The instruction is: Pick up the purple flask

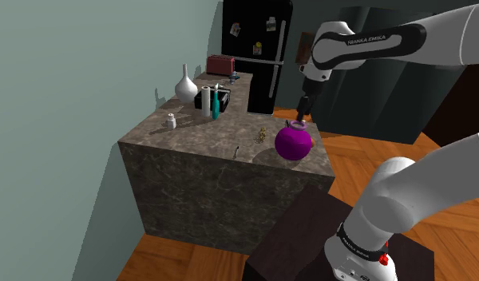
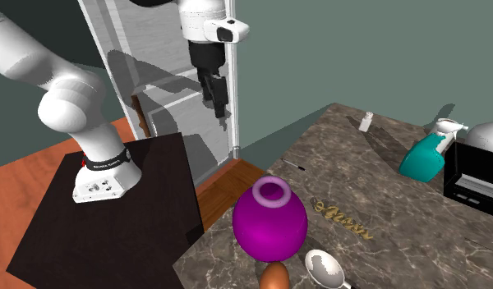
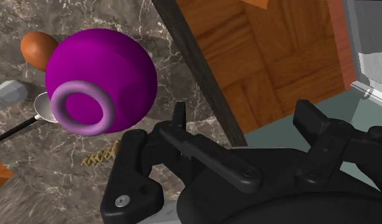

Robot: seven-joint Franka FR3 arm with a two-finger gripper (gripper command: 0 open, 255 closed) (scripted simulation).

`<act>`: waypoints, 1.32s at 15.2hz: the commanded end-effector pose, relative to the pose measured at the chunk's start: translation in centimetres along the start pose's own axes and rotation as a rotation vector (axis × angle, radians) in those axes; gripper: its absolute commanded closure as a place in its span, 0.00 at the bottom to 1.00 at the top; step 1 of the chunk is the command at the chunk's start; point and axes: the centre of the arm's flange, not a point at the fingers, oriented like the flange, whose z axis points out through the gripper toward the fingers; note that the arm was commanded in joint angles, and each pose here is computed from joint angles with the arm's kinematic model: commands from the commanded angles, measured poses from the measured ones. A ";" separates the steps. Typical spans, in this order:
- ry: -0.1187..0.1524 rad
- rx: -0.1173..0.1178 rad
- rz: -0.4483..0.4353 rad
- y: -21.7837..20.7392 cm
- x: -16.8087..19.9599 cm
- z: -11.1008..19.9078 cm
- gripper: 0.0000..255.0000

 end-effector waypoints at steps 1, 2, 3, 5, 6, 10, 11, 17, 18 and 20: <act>-0.010 -0.003 -0.026 2.2 0.1 1.3 0.00; -0.015 -0.004 -0.037 3.4 0.2 1.9 0.00; -0.020 -0.005 -0.048 4.5 0.3 2.5 0.00; -0.029 -0.008 -0.071 6.8 0.6 3.7 0.00; -0.034 -0.009 -0.083 8.0 0.8 4.4 0.00; -0.054 -0.013 -0.128 12.6 1.5 6.8 0.00; -0.059 -0.014 -0.140 13.7 1.7 7.4 0.00; -0.088 -0.020 -0.208 20.5 3.1 11.0 0.00; -0.091 -0.021 -0.213 21.0 3.3 11.3 0.00; -0.091 -0.021 -0.213 21.1 3.2 12.4 0.00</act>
